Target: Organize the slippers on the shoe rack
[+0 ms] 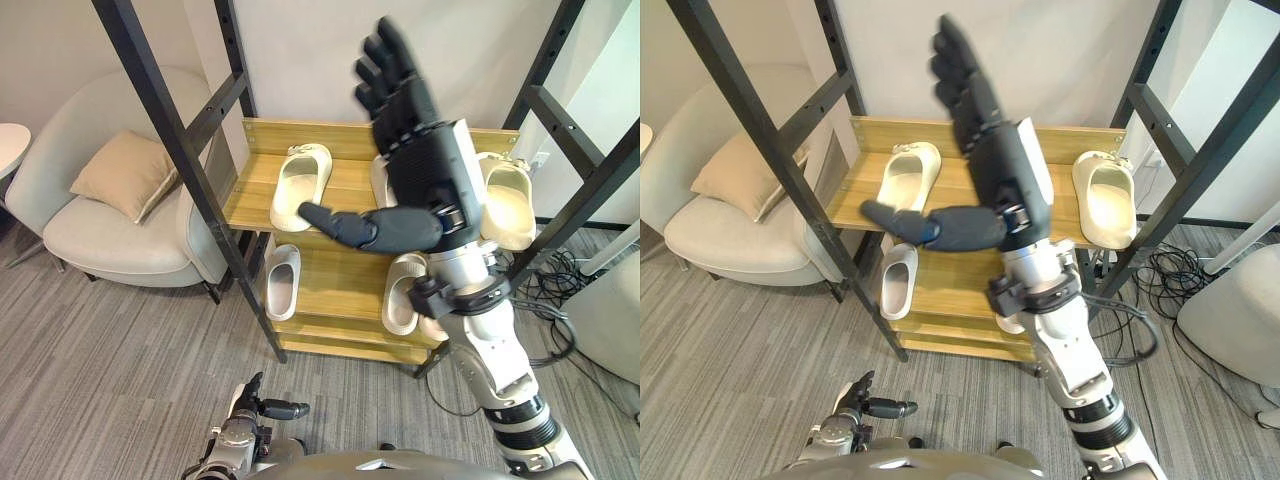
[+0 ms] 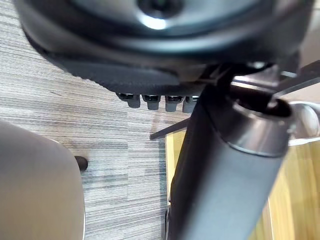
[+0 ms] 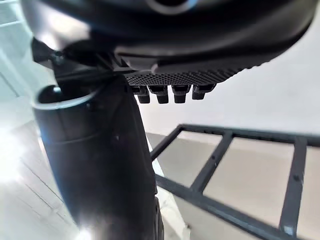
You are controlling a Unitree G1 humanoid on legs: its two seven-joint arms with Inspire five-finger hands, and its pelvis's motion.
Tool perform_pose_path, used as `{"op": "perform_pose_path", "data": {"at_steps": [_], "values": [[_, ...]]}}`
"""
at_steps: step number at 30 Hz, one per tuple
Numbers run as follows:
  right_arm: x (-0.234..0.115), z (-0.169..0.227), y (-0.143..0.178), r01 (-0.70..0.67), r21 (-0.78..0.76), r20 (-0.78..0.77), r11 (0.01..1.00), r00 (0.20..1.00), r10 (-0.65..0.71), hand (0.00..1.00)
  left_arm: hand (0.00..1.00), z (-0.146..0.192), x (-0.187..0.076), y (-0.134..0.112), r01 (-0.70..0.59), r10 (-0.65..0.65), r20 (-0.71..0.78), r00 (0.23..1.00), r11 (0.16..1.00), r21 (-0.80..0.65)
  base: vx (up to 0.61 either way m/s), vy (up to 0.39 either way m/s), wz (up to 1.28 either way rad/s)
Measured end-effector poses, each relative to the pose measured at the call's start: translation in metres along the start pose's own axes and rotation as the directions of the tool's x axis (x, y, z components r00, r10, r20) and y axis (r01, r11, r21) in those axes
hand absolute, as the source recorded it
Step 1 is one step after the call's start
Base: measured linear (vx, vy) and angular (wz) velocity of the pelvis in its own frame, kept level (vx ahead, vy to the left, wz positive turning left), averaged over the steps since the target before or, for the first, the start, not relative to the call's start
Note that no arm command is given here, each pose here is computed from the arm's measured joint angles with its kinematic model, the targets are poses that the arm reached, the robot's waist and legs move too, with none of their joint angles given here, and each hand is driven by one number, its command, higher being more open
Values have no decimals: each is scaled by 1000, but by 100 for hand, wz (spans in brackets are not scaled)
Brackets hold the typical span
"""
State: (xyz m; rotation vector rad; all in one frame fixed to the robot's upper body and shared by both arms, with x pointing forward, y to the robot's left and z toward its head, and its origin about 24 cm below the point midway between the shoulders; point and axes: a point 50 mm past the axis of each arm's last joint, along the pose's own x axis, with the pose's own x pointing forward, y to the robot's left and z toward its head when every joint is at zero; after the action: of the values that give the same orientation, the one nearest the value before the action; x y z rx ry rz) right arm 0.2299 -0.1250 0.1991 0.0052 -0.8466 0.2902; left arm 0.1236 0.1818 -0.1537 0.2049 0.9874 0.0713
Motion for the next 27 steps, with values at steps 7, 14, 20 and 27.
{"op": "perform_pose_path", "data": {"at_steps": [7,14,20,27], "values": [[1,15,-41,162,-357,93,920,986,-138,100,100,-2,-1,0,10,-10,7,1000,1000,-1,5,-2,0],[-1,-4,-64,169,-565,28,808,982,-186,100,100,-2,-1,0,11,-11,8,1000,1000,1,14,-6,1],[-25,-51,-96,66,-694,-228,717,924,-306,100,100,-1,-1,0,14,-14,11,1000,1000,7,29,-10,8],[-41,-75,-109,2,-730,-347,684,861,-373,100,100,-1,-1,0,21,-21,13,1000,1000,9,49,-9,1]]}}
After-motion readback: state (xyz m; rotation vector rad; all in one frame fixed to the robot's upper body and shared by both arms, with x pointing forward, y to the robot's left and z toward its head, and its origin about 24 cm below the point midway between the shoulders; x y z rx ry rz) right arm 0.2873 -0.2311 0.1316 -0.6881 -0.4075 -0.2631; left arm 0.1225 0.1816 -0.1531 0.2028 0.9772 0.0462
